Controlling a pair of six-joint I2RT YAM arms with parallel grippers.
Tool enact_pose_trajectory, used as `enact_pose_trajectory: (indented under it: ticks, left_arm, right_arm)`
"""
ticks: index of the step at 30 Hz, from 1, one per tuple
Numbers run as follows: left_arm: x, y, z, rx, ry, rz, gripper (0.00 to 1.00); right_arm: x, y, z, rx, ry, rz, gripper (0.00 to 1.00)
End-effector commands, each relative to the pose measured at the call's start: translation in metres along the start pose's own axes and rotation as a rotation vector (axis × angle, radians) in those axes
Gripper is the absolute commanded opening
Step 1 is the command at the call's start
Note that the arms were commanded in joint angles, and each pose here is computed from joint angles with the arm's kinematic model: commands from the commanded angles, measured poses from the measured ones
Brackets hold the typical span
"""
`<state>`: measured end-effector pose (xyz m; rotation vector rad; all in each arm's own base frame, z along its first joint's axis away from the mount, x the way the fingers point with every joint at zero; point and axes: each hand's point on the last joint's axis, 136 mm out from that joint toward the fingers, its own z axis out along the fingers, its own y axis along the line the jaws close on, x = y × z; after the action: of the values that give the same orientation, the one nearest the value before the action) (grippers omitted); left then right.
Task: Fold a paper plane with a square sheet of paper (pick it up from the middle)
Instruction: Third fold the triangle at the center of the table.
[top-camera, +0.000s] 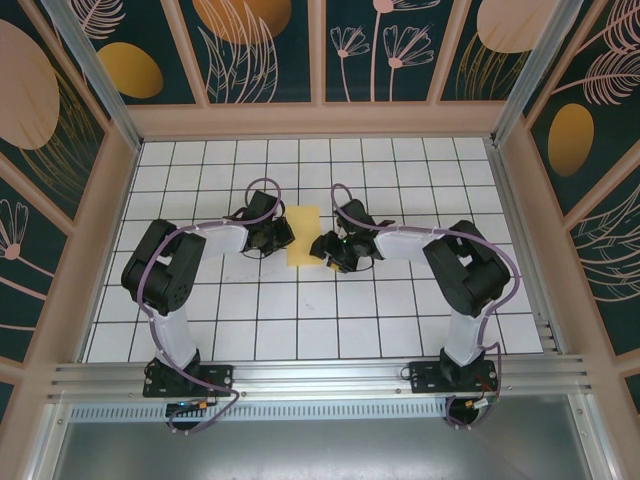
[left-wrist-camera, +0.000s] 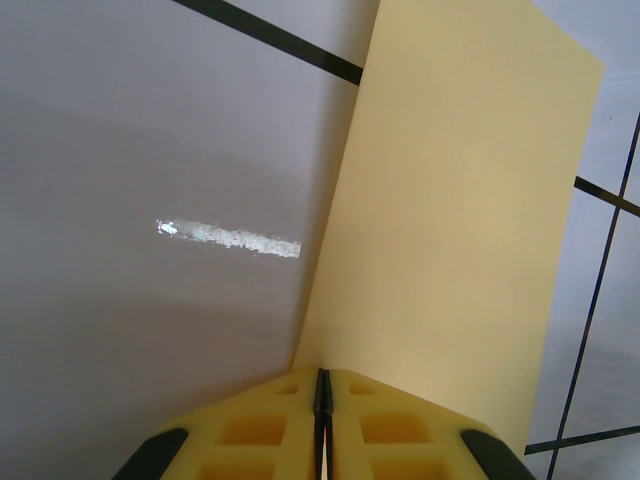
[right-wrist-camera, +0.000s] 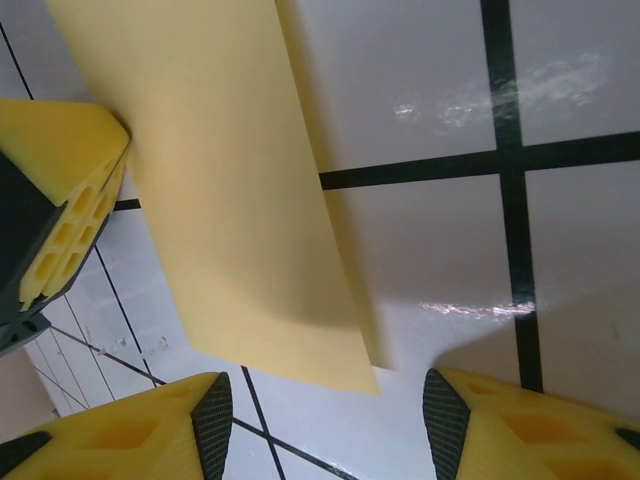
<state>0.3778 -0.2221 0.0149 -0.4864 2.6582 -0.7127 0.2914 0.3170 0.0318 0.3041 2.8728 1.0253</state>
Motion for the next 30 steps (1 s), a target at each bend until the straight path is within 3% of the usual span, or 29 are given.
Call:
enact_pose_trajectory:
  ticks: [1,14,30]
  left_arm:
    - [0.005,0.014,0.001,-0.051,0.004,-0.010,0.11]
    - [0.007,0.013,0.001,-0.047,0.010,-0.010,0.11]
    - [0.006,0.014,0.001,-0.048,0.008,-0.008,0.11]
  right_arm:
    - [-0.002,0.007,0.003,-0.014,0.010,0.000,0.53]
    - [-0.010,0.008,0.011,0.004,0.009,-0.015,0.48]
    - [-0.009,0.028,-0.008,-0.147,-0.019,-0.018,0.42]
